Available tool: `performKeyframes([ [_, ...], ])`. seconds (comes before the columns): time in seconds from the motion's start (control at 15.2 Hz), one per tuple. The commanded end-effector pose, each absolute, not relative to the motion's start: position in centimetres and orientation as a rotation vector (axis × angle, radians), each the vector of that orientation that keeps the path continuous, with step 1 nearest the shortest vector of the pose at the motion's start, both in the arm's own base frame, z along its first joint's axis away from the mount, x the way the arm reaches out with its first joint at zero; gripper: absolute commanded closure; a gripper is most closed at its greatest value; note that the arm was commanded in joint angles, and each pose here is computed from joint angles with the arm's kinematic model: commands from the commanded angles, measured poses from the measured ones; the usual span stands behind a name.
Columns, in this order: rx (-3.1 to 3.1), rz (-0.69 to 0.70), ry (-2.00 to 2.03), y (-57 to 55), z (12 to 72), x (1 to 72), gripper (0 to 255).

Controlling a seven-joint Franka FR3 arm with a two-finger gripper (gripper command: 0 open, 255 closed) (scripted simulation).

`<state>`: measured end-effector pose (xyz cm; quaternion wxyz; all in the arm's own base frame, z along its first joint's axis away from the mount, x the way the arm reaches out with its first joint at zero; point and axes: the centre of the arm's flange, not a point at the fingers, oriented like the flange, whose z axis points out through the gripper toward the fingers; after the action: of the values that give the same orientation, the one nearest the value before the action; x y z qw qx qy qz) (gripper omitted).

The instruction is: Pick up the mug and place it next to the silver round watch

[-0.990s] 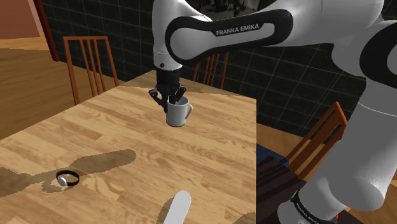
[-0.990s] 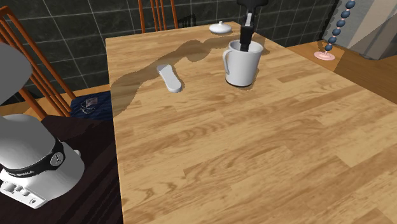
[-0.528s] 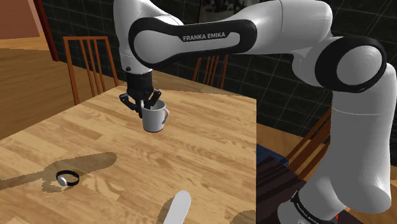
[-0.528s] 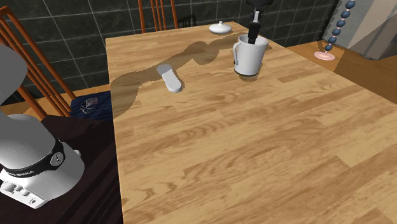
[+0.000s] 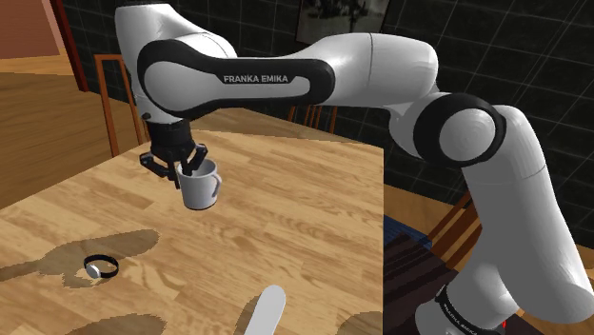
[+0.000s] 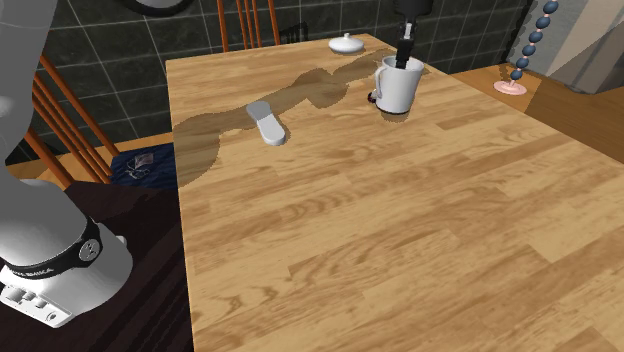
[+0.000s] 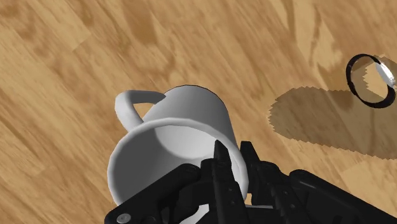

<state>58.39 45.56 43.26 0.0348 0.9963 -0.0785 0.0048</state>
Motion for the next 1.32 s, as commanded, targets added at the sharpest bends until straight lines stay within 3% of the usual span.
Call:
performKeyframes([
  [0.0, 3.063, 0.016, -0.242, 45.8, 42.2, 58.5, 255],
  [0.86, 3.063, 0.016, -0.242, 45.8, 35.2, 58.5, 255],
  [1.25, 3.063, 0.016, -0.242, 45.8, 35.2, 58.5, 255],
])
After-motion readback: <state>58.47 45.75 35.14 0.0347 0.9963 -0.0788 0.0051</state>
